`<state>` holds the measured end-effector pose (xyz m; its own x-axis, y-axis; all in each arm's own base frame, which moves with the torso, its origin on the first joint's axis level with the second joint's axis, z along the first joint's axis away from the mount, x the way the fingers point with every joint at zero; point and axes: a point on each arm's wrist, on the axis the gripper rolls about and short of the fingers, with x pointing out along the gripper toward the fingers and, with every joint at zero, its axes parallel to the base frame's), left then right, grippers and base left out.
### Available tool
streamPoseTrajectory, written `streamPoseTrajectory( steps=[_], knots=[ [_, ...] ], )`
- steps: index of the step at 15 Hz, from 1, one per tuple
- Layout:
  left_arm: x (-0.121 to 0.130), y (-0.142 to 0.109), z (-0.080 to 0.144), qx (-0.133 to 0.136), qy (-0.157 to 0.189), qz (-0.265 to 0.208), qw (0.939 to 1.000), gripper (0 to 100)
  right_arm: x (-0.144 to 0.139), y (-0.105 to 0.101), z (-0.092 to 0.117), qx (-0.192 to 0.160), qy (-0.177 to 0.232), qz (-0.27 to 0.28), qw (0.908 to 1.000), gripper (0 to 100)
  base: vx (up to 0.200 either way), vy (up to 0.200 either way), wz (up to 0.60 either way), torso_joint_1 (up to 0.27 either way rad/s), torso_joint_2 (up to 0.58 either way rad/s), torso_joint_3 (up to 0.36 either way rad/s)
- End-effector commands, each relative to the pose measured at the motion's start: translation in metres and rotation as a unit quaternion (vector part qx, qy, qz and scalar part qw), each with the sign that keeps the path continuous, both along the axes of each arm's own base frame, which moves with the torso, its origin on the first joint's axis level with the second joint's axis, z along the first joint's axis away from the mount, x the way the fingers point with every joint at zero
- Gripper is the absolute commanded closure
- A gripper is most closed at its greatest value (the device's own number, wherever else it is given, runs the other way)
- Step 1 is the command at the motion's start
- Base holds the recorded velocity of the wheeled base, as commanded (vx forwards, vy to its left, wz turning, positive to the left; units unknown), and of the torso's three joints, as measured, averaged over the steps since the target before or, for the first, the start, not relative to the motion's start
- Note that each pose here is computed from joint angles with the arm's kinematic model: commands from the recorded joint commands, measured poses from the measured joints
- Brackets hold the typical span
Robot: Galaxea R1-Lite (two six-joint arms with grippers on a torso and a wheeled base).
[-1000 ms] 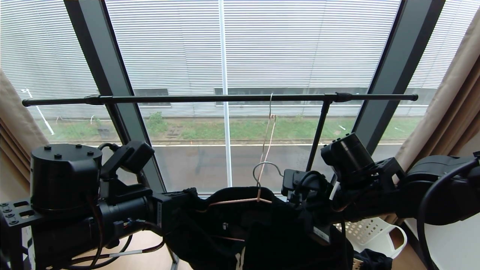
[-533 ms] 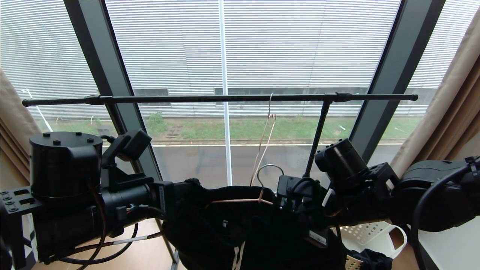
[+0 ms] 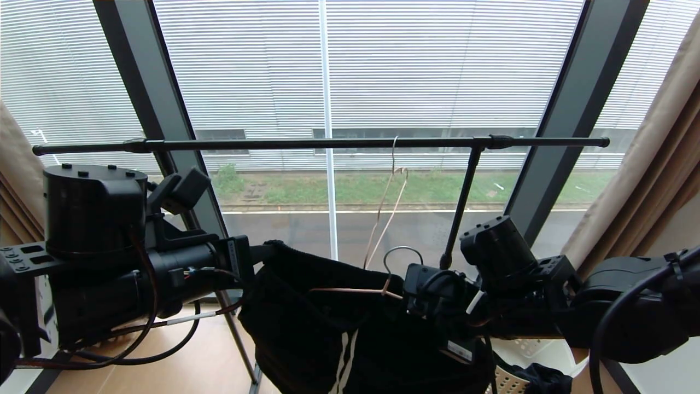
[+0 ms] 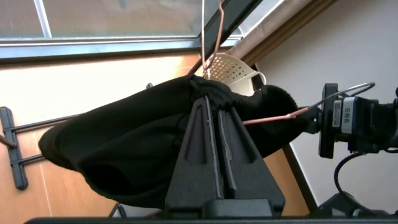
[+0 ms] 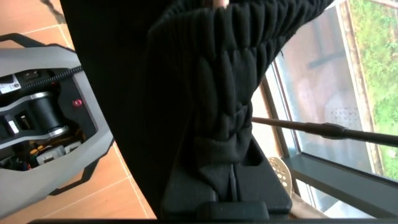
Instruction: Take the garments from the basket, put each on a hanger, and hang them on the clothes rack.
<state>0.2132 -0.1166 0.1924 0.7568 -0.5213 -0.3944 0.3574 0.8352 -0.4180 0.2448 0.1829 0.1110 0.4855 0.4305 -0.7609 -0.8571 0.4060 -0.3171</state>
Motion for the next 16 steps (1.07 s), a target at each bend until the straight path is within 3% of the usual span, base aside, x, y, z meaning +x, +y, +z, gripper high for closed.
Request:
streamPoseTrajectory(
  steps=[1,6,11,16],
  knots=[
    [0.005,0.005,0.0,0.0,0.0,0.013,0.9999,100,0.002,-0.008,0.002,0.002,-0.004,-0.013,0.9999,100,0.0,0.0,0.0,0.0,0.0,0.0],
    [0.012,0.004,-0.009,0.009,0.015,0.017,0.9997,100,0.001,-0.013,0.016,-0.013,-0.045,-0.047,0.9978,100,0.0,0.0,0.0,0.0,0.0,0.0],
    [0.005,-0.007,-0.011,0.017,0.015,0.009,0.9997,100,0.001,0.022,0.005,-0.02,-0.112,-0.079,0.9903,100,0.0,0.0,0.0,0.0,0.0,0.0],
    [0.002,-0.011,-0.009,0.016,0.012,0.002,0.9998,100,-0.008,0.037,-0.006,-0.039,-0.113,-0.066,0.9906,100,0.0,0.0,0.0,0.0,0.0,0.0]
  ],
)
